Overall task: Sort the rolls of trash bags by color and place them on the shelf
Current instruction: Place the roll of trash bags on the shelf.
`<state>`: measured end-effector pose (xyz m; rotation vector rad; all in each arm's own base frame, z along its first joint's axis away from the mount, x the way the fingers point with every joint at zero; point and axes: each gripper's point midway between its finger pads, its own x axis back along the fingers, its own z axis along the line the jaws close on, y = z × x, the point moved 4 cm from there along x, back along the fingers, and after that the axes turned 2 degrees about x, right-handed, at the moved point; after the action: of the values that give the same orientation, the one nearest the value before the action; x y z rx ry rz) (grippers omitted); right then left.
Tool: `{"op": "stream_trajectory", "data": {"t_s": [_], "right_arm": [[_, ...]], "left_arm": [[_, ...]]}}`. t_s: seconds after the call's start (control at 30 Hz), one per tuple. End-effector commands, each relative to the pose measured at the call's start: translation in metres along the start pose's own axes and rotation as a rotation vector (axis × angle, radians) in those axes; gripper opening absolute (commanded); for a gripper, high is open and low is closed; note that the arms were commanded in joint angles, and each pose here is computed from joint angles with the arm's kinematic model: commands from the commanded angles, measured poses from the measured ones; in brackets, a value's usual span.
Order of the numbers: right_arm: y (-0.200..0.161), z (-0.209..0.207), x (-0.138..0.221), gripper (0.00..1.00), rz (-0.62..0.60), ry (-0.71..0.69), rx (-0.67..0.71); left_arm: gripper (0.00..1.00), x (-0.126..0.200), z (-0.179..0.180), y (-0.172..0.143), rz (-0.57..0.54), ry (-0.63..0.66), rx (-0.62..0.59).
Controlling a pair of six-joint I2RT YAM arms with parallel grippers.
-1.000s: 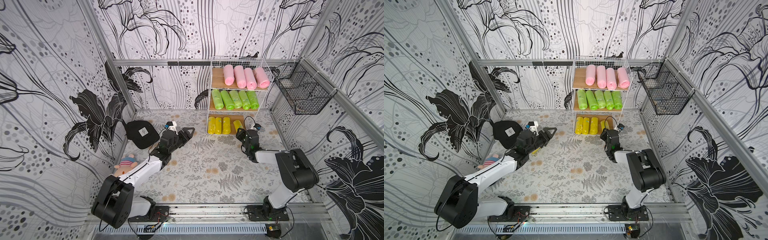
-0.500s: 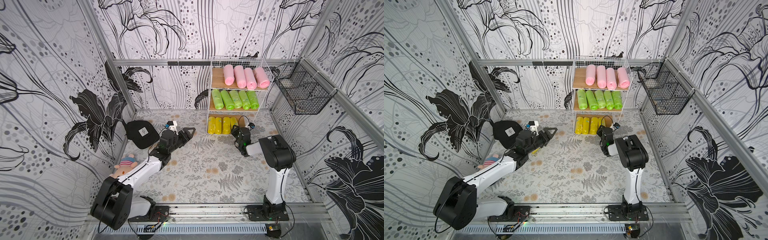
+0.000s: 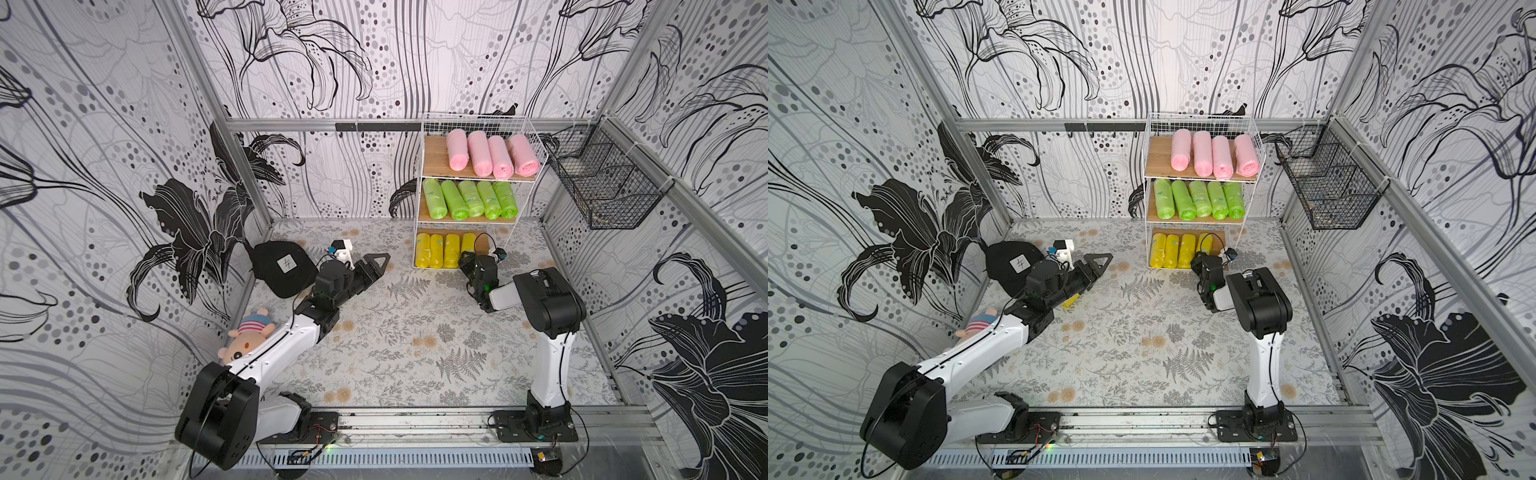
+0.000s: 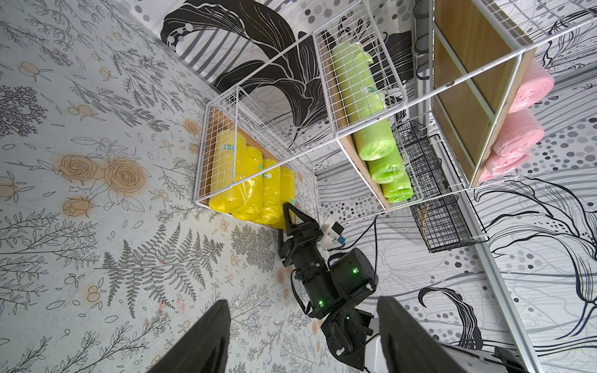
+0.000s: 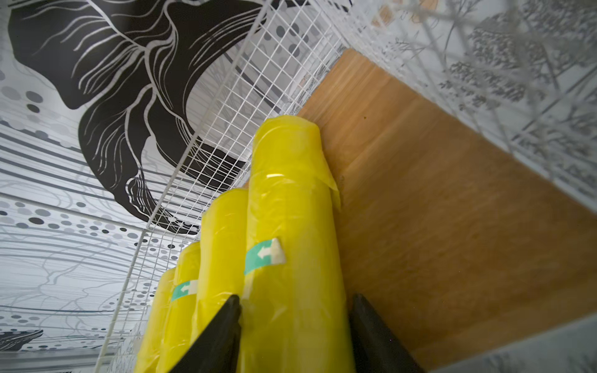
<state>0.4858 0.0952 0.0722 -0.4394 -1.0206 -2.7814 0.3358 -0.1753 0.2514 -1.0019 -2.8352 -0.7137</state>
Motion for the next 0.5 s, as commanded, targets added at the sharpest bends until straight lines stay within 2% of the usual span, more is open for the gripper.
{"op": "stream_trajectory", "data": {"t_s": [0.0, 0.17, 0.3, 0.47], "right_arm": [[-0.008, -0.016, 0.002, 0.61, 0.039, -0.086, 0.040], [0.001, -0.009, 0.009, 0.73, 0.026, -0.091, 0.071], [0.009, -0.004, 0.015, 0.78, 0.016, -0.106, 0.096], [0.017, -0.003, 0.027, 0.83, 0.004, -0.127, 0.126]], "left_arm": [[0.75, 0.003, -0.007, 0.005, -0.005, -0.007, -0.045], [0.75, 0.002, 0.003, 0.000, 0.026, 0.048, -0.085], [0.78, 0.001, 0.016, -0.005, 0.066, 0.123, -0.139], [0.80, 0.006, 0.041, -0.007, 0.111, 0.293, -0.258]]}}
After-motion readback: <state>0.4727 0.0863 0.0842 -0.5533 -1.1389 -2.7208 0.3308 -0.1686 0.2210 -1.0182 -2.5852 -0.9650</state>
